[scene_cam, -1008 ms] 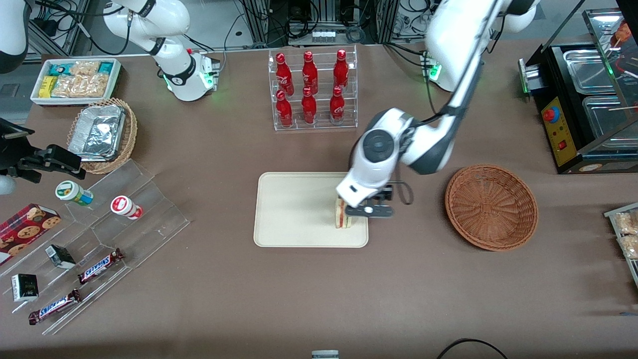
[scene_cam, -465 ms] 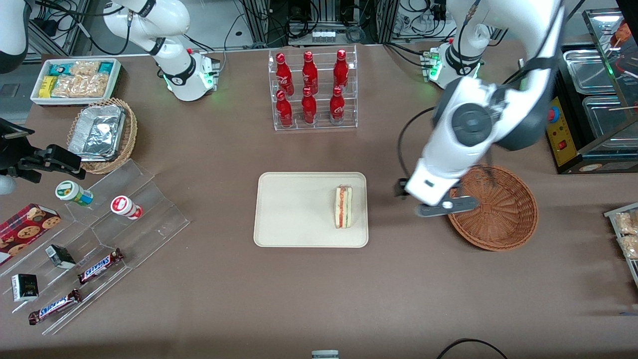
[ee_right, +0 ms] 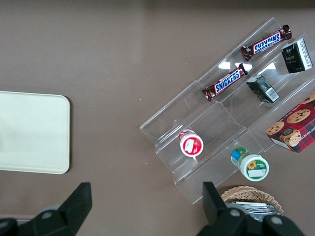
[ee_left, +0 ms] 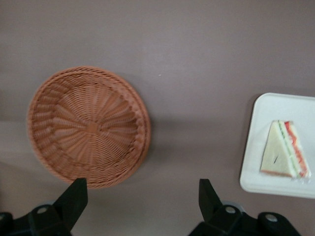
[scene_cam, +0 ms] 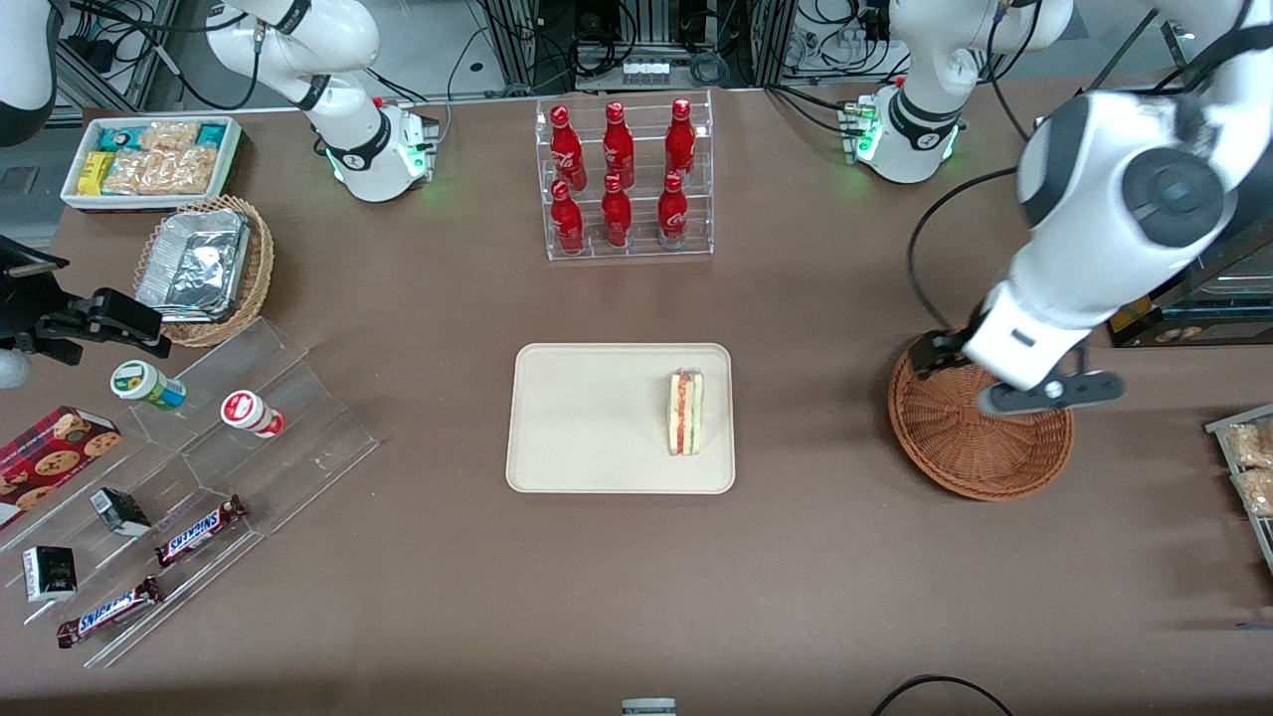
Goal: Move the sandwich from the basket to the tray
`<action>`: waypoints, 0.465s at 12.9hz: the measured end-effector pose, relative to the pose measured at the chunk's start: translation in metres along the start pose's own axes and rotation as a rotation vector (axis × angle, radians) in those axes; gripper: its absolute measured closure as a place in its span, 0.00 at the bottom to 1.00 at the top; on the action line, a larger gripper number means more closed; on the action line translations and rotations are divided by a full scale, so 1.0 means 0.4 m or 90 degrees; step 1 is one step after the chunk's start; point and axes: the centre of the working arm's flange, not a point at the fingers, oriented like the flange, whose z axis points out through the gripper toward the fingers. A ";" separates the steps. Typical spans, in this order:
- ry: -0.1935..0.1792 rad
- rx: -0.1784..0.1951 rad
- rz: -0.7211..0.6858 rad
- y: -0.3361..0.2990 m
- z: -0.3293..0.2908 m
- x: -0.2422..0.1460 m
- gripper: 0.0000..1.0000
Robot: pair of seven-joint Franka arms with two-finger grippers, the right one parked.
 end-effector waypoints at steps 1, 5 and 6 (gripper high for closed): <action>-0.001 0.001 0.009 -0.037 -0.036 -0.019 0.00; 0.019 -0.002 -0.016 -0.146 -0.139 -0.068 0.00; 0.024 -0.003 -0.026 -0.181 -0.154 -0.071 0.00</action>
